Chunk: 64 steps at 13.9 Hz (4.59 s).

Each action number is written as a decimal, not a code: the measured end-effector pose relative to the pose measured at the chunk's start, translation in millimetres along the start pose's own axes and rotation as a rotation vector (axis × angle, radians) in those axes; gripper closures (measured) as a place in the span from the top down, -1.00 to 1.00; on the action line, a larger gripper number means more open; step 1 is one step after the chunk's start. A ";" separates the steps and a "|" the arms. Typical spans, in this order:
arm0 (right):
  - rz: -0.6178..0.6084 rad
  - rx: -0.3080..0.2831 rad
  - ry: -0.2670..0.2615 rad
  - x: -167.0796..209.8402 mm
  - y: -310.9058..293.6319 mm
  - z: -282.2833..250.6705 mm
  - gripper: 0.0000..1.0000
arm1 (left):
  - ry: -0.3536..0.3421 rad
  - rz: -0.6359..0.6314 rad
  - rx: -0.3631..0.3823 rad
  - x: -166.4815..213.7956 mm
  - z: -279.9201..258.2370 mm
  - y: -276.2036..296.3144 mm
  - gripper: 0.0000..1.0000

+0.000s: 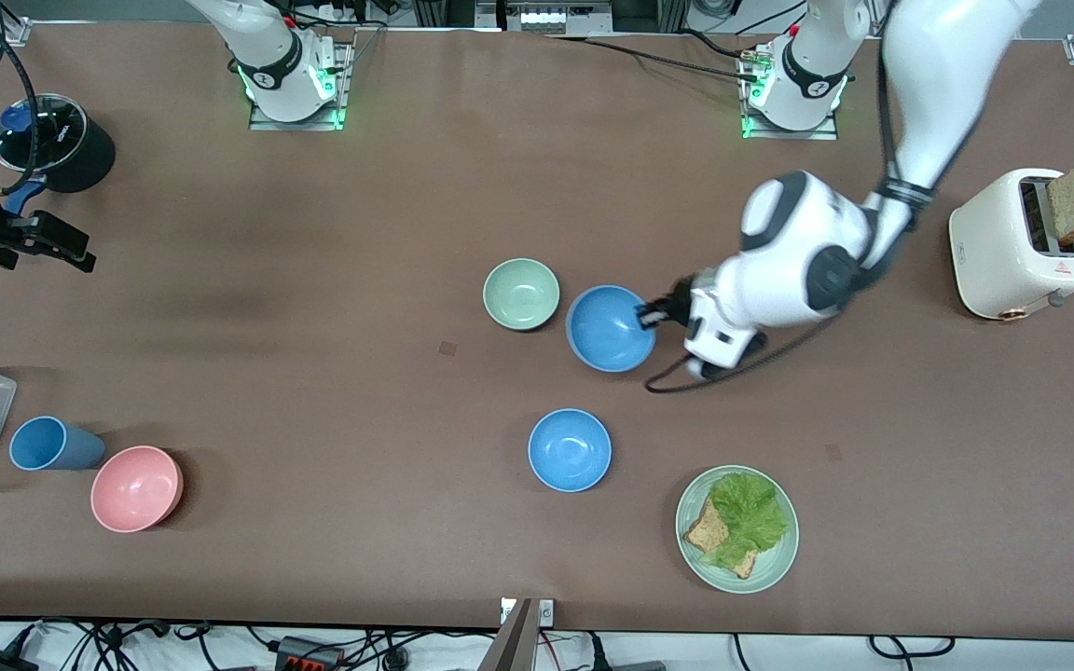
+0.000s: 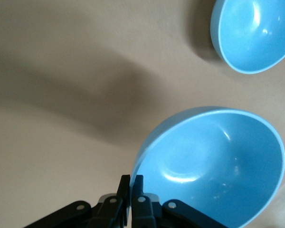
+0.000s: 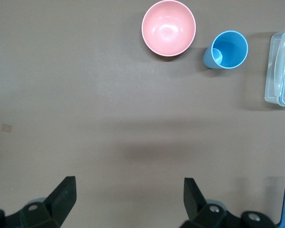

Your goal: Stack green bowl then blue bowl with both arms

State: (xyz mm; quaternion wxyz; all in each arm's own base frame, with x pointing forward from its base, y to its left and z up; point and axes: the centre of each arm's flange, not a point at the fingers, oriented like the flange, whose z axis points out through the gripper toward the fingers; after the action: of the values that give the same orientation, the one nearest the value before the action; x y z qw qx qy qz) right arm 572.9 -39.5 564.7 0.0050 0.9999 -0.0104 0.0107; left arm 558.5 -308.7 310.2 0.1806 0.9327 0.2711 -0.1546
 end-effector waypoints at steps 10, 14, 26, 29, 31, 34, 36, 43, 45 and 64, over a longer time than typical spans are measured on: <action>-0.015 0.000 0.000 0.3 -7.5 -0.1 1.00 | 0.056 -0.154 -0.031 -100.0 68.9 19.6 -0.90; -0.013 0.000 0.000 0.3 -6.4 -0.1 1.00 | 0.073 -0.191 -0.075 -114.2 78.4 24.2 -0.90; -0.012 0.000 -0.008 -1.6 -6.8 -1.1 1.00 | 0.077 -0.191 -0.047 -127.9 126.7 14.4 -0.90; -0.013 0.001 -0.021 -3.1 -7.1 0.0 1.00 | 0.085 -0.189 -0.040 -124.3 130.2 12.3 -0.88; -0.013 0.001 -0.023 -3.3 -7.2 0.2 1.00 | 0.088 -0.191 -0.041 -121.8 129.4 12.0 -0.65; -0.013 0.001 -0.024 -3.3 -7.3 0.3 1.00 | 0.092 -0.198 -0.044 -116.6 125.0 13.4 -0.41; -0.014 0.001 -0.024 -3.4 -7.3 0.3 1.00 | 0.086 -0.211 -0.029 -107.2 112.6 18.5 -0.37; -0.014 0.001 -0.024 -3.4 -7.5 0.3 1.00 | 0.071 -0.211 0.036 -48.6 -16.9 43.1 -0.30; -0.014 0.001 -0.024 -3.4 -7.5 0.3 1.00 | 0.081 -0.123 0.038 -23.0 -44.5 28.7 -0.27; -0.015 0.001 -0.024 -3.3 -8.1 0.2 1.00 | 0.167 0.657 0.291 146.7 -236.9 -128.0 -0.16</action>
State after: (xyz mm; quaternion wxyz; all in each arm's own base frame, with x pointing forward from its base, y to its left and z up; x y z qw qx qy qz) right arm 569.7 -31.4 564.3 0.0046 1.0000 -0.0031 -0.0013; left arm 649.9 -42.1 431.3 0.0633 0.9953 -0.0541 -0.0487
